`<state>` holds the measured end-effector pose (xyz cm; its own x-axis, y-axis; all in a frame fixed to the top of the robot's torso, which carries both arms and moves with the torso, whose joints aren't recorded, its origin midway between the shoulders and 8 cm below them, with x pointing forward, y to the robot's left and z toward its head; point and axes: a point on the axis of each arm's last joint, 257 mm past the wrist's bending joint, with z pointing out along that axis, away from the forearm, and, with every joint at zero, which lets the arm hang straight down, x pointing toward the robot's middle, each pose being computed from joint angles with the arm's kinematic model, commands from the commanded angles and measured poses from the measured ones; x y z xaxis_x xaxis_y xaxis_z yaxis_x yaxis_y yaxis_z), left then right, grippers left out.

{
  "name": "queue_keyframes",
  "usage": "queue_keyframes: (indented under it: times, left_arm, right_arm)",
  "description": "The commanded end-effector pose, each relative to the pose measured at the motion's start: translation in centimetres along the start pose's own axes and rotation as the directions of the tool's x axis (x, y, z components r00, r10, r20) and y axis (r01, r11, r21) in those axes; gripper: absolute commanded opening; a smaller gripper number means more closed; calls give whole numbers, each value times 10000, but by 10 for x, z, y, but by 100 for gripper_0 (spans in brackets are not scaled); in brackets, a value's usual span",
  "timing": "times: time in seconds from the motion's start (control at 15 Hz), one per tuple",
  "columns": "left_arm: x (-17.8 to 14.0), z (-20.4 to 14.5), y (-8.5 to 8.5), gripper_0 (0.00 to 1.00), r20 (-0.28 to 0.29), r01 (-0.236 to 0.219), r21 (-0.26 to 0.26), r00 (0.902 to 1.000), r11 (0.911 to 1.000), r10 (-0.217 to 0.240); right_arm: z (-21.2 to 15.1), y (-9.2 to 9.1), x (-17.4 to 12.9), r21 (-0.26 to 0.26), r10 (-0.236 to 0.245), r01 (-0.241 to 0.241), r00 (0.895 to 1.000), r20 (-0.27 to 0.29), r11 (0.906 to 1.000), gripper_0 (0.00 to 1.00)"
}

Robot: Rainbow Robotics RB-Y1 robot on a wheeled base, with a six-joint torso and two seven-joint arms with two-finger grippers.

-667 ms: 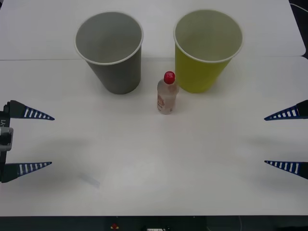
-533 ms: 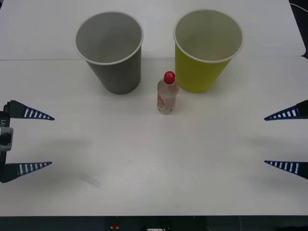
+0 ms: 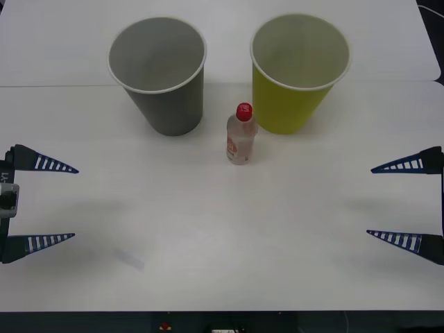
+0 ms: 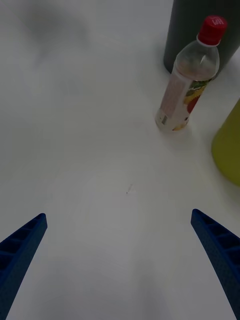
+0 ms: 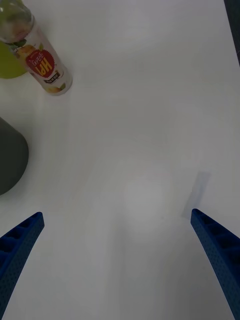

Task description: Put the can into the green bin and the plastic bottle into the gray bin

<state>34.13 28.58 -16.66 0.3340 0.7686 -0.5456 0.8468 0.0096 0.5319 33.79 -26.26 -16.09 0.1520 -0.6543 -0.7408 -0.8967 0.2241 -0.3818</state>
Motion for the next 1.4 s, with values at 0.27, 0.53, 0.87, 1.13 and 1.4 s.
queue_keyframes:
  times: [0.27, 0.53, 0.87, 1.13, 1.4]
  left_arm:
    - [0, 0, 0, 100, 0, 0, 0, 10000, 10000, 0]
    - [0, 0, 0, 100, 0, 0, 0, 10000, 10000, 0]
    - [0, 0, 0, 100, 0, 0, 0, 10000, 10000, 0]
    - [0, 0, 0, 100, 0, 0, 0, 10000, 10000, 0]
    - [0, 0, 0, 100, 0, 0, 0, 10000, 10000, 0]
  right_arm:
    - [36, 5, -13, 481, 1818, -1922, 9690, 1671, 9802, 100]
    - [56, 3, -16, 1002, 2663, -2973, 9326, 2437, 9495, 100]
    - [78, -1, -18, 1729, 3083, -3734, 8980, 3140, 9114, 100]
    - [102, -2, -22, 2692, 3345, -4330, 8778, 3429, 8603, 100]
    - [121, -3, -26, 3852, 3673, -4944, 8582, 3586, 7792, 100]
